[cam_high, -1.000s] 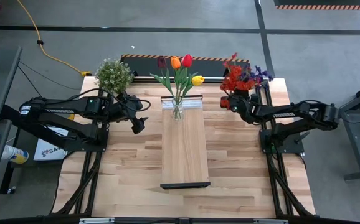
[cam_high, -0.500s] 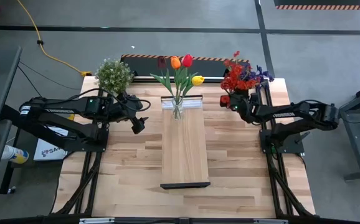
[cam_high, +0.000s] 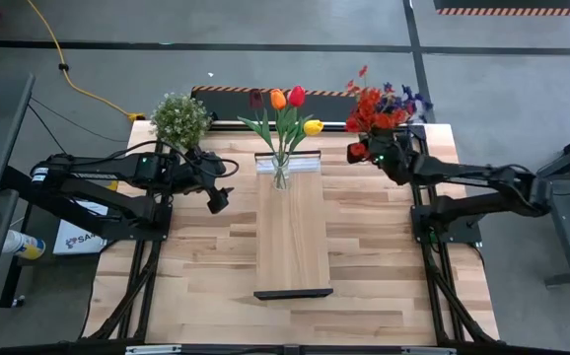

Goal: Pick and place flowers into a vace then onto a shelf
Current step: Put the transparent vase with flowers on the shelf

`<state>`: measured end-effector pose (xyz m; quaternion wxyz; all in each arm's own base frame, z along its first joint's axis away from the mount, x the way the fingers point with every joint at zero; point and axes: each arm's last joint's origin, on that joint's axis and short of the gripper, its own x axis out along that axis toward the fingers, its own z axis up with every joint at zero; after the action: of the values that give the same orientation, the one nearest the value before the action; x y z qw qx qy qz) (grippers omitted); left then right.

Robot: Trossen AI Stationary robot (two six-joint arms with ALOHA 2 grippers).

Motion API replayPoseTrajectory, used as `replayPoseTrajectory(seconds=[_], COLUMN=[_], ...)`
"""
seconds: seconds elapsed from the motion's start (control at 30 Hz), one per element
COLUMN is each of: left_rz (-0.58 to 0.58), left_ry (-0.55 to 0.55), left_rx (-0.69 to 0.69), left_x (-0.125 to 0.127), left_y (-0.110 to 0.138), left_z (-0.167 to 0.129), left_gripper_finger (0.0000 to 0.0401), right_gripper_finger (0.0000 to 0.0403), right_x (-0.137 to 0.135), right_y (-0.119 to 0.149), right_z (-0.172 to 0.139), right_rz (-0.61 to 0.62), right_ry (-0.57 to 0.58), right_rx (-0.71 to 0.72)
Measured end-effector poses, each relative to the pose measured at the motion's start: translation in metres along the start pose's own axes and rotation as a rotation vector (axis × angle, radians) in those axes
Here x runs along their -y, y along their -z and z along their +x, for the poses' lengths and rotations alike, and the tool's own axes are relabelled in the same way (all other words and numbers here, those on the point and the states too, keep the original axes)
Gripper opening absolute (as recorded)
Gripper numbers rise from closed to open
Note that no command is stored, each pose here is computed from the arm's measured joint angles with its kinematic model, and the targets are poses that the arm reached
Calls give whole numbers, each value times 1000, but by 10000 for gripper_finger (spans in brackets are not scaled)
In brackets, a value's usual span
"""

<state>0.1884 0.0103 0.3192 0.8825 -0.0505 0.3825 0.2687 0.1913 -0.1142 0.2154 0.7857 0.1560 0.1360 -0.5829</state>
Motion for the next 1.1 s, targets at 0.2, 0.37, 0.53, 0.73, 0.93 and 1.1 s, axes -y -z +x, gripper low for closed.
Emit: replayPoseTrajectory(seconds=[0.2,0.37,0.53,0.73,0.93,1.1], left_rz=[1,1,-19,-29,-50,-49], left_ry=[2,2,2,34,51,51], left_rx=[-10,-10,-11,-24,-35,-40], left_x=[0,0,0,1,1,1], left_y=[1,1,1,1,2,2], left_z=[0,0,0,0,0,0], left_gripper_finger=[397,397,397,397,397,397], right_gripper_finger=[156,156,156,156,156,156], right_x=[7,21,33,32,20,4], right_y=[-29,-44,-51,-57,-58,-58], right_z=[-39,-78,-111,-141,-163,-181], right_rz=[2,47,86,69,-5,-58], right_ry=[-74,-165,-330,-569,-777,-895], right_rx=[37,78,75,48,-27,-61])
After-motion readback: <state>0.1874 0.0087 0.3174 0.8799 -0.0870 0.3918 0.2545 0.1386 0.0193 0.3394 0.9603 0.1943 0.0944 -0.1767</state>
